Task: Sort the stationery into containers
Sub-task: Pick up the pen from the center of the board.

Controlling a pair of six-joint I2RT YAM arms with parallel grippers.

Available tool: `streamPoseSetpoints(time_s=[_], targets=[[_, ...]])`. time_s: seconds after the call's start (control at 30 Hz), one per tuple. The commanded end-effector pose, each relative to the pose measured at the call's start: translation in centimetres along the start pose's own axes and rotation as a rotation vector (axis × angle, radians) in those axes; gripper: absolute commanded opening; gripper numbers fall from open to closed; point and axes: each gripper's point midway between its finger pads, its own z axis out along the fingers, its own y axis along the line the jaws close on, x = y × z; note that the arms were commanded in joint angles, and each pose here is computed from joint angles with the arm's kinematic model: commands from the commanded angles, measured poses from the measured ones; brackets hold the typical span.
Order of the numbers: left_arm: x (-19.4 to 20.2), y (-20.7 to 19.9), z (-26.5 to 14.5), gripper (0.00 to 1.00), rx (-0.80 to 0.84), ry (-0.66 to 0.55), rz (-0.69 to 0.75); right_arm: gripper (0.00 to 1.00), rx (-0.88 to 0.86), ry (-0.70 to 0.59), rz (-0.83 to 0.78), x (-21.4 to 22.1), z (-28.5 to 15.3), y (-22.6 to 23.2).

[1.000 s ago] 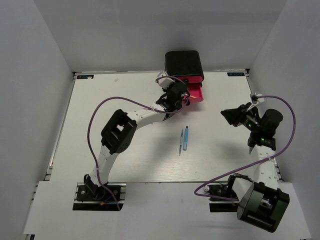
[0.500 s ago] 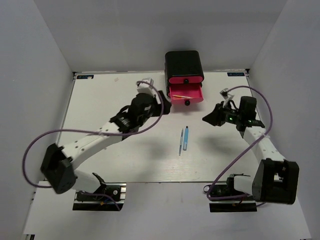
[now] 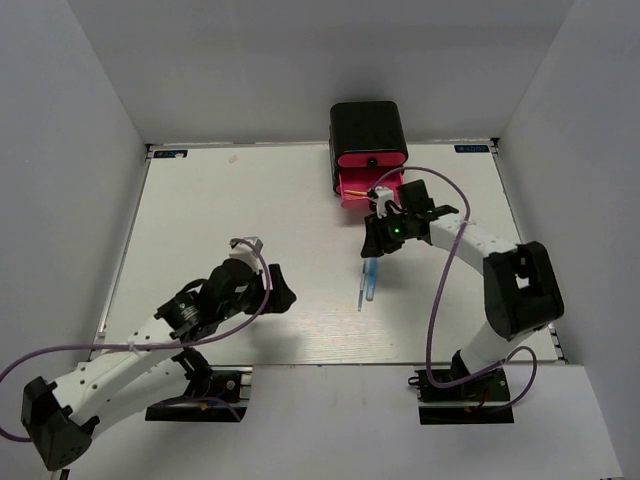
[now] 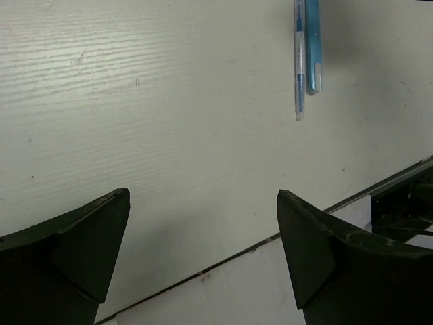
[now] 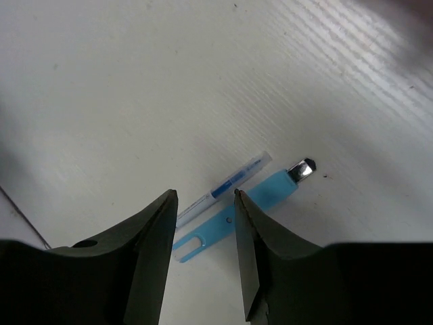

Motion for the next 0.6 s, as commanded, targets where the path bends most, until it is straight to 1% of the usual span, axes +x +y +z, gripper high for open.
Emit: streamPoseSetpoints(time_s=[0.0, 0.1, 0.23, 0.37, 0.57], targets=[[1.2, 0.9, -1.1, 0.99, -0.011, 0.022, -0.045, 0.46, 0.082, 0.071, 0.035, 0.8, 1.1, -0.4], [1.3, 0.8, -1.5, 0.99, 0.0, 0.008, -0.048, 0.49, 0.149, 0.105, 0.013, 1.9, 1.9, -1.0], [1.0, 0.9, -1.7, 0.99, -0.001, -0.008, -0.049, 0.49, 0.152, 0.138, 0.033, 3.5, 2.7, -0.6], [1.7, 1.3, -1.0, 0.99, -0.031, 0.026, -0.044, 0.5, 0.148, 0.153, 0.021, 4.0, 3.5, -0.1], [1.7, 1.3, -1.0, 0.99, -0.031, 0.026, -0.044, 0.5, 0.16, 0.199, 0.043, 5.4, 4.2, -0.4]])
